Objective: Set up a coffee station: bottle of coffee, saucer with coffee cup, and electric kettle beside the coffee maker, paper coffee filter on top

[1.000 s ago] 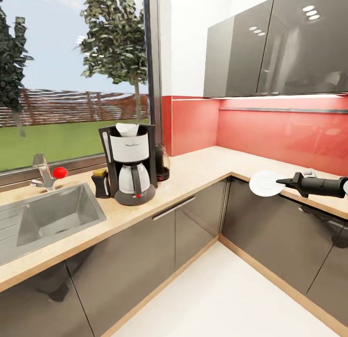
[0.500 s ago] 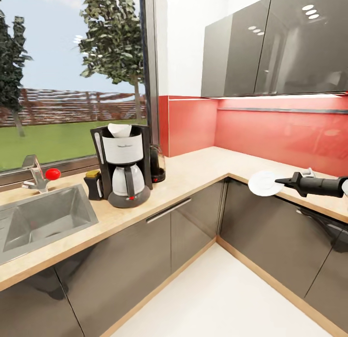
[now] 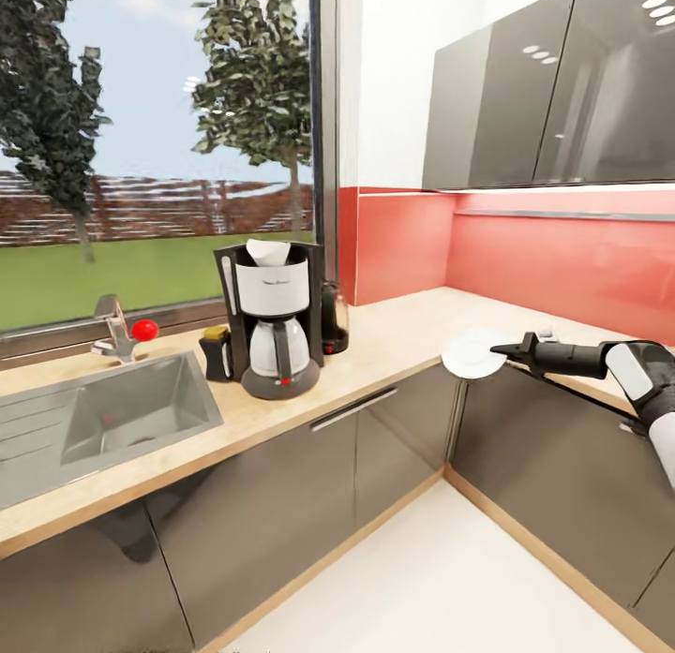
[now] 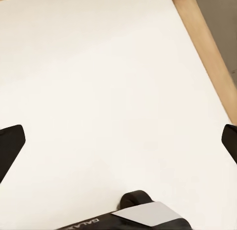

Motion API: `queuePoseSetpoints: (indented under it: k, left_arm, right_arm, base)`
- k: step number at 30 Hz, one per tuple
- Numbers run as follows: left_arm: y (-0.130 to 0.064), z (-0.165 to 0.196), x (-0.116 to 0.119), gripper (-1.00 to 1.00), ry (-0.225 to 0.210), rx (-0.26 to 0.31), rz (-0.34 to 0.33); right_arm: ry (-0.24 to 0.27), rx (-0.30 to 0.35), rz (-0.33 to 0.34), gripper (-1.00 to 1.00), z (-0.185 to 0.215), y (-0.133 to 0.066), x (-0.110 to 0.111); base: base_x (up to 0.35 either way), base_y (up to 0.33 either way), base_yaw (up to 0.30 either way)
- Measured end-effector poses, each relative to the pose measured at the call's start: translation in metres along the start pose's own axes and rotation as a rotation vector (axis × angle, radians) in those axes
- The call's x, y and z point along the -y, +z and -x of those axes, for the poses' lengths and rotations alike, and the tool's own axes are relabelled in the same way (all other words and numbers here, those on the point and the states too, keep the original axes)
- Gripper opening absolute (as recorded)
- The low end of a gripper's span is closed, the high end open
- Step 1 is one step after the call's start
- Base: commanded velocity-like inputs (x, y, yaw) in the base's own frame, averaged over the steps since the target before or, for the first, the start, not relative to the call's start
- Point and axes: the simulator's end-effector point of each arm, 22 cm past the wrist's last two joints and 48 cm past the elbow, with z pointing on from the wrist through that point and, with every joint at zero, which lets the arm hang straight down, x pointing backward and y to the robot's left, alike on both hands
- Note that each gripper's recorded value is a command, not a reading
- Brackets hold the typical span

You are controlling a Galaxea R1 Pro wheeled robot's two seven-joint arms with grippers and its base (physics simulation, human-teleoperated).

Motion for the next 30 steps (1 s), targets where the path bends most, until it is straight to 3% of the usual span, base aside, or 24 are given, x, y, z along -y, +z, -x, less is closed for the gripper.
queuePoseSetpoints:
  k: [7, 13, 17, 30]
  left_arm:
    - [0.002, 0.001, 0.004, 1.0, 0.001, 0.016, -0.004]
    - [0.002, -0.005, 0.003, 1.0, -0.005, 0.008, 0.002]
    - [0.002, -0.006, 0.003, 1.0, -0.006, 0.008, 0.002]
    - [0.002, -0.006, 0.002, 1.0, -0.008, 0.009, 0.002]
  right_arm:
    - [0.0, 0.001, 0.01, -1.0, 0.0, 0.001, -0.004]
    - [0.0, 0.002, 0.09, -1.0, 0.0, 0.0, -0.022]
    - [0.0, 0.001, 0.108, -1.0, 0.0, 0.001, -0.026]
    - [0.005, -0.029, 0.159, -1.0, -0.015, 0.024, -0.046]
  base:
    - [0.053, -0.123, 0.109]
    - [0.141, -0.266, 0.009]
    - [0.068, -0.127, 0.005]
    - [0.006, -0.01, 0.167]
